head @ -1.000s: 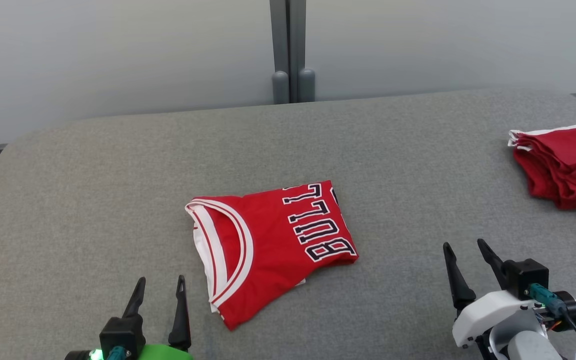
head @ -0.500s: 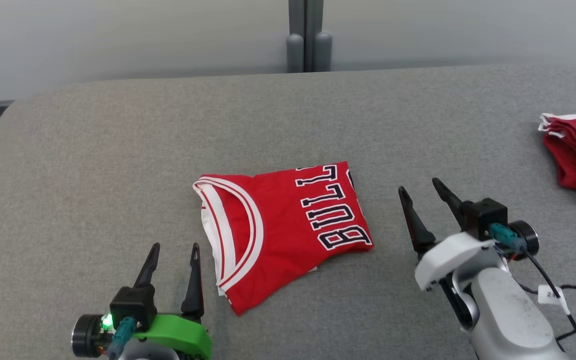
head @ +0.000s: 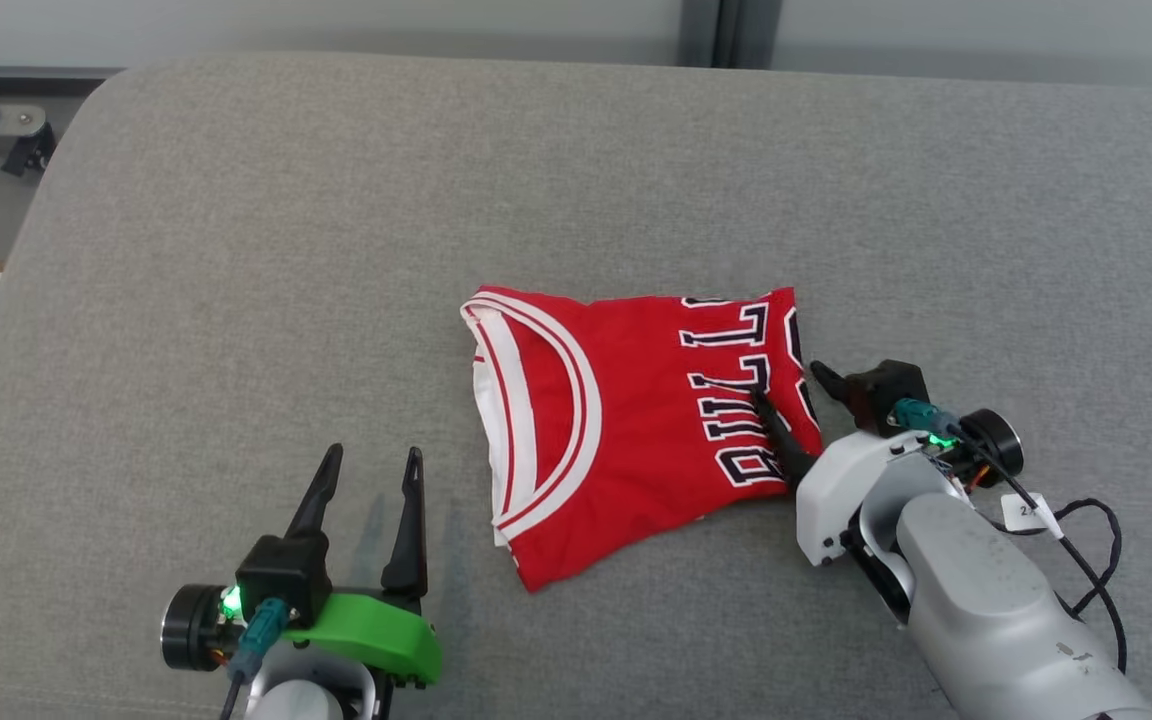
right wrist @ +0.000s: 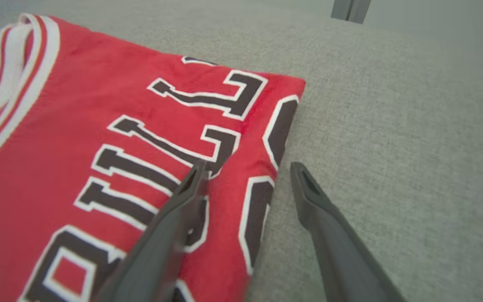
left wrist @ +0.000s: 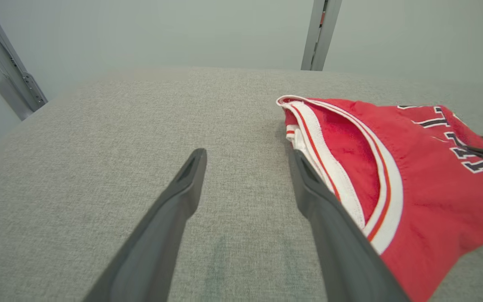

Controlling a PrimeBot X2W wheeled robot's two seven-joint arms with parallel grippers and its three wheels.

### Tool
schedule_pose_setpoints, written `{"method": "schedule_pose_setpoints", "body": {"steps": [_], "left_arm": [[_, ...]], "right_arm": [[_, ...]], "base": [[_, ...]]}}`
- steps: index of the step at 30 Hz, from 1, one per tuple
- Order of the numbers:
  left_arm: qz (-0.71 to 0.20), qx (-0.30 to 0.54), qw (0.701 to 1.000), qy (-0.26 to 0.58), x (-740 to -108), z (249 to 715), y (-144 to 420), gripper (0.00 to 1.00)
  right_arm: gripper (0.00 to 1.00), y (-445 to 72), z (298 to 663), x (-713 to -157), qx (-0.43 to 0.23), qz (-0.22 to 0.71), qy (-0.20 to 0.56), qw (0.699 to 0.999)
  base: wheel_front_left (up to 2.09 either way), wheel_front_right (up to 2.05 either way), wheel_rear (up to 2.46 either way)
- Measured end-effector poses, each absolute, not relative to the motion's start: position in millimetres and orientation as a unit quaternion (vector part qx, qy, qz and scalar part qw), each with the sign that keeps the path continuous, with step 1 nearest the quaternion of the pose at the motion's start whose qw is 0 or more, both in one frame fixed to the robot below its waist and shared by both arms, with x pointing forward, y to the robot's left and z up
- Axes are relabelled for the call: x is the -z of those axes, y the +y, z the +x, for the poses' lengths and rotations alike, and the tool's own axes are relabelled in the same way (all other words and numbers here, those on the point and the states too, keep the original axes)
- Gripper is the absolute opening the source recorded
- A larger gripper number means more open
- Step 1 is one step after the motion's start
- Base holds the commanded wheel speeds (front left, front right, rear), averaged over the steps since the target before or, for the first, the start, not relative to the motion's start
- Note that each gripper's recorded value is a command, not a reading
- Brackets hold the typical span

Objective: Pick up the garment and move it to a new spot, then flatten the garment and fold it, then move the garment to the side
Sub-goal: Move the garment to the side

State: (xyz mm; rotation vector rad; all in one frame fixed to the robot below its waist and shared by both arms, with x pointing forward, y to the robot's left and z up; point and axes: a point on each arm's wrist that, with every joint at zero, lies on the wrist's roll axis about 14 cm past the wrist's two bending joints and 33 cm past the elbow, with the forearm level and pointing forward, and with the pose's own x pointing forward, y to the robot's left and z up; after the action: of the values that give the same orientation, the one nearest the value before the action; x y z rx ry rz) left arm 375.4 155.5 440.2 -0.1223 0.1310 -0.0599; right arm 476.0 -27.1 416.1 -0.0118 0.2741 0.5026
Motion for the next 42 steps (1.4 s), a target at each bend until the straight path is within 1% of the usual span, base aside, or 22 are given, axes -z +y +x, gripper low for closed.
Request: {"method": "schedule_pose_setpoints", "body": {"steps": [3,4,5,6,8,13,16,22,31,42], "left_arm": [[-0.062,0.021,0.995,0.072,-436,374,161,1.0],[-0.062,0.019,0.995,0.074,-434,373,162,1.0],[-0.061,0.018,0.995,0.076,-434,373,162,1.0],[-0.061,0.017,0.995,0.076,-433,374,163,1.0],[-0.061,0.018,0.995,0.076,-433,375,162,1.0],[-0.06,0.038,0.995,0.066,-439,382,152,1.0],[-0.06,0.06,0.995,0.06,-442,387,139,1.0],[-0.065,0.115,0.99,0.05,-448,397,104,1.0],[-0.076,0.219,0.972,0.048,-451,403,32,1.0],[-0.083,0.337,0.937,0.052,-452,394,-49,1.0]], "right_arm": [[1.0,-25,471,-395,-0.251,-0.007,0.17,0.953],[0.54,-23,472,-393,-0.254,-0.008,0.173,0.952],[0.39,-23,473,-391,-0.252,-0.002,0.177,0.952],[0.02,-22,473,-390,-0.252,0.002,0.178,0.951],[0.0,-21,474,-391,-0.252,0.004,0.179,0.951],[0.0,-31,477,-400,-0.233,0.02,0.169,0.957],[0.0,-52,480,-408,-0.204,0.03,0.157,0.966],[0.0,-98,467,-414,-0.147,0.038,0.147,0.977],[0.0,-178,430,-419,-0.041,0.046,0.139,0.988],[0.0,-265,368,-426,0.089,0.06,0.126,0.986]], "base": [[0.0,0.0,0.0],[0.0,0.0,0.0],[0.0,0.0,0.0],[0.0,0.0,0.0],[0.0,0.0,0.0],[0.0,0.0,0.0],[0.0,0.0,0.0],[0.0,0.0,0.0],[0.0,0.0,0.0],[0.0,0.0,0.0]]}}
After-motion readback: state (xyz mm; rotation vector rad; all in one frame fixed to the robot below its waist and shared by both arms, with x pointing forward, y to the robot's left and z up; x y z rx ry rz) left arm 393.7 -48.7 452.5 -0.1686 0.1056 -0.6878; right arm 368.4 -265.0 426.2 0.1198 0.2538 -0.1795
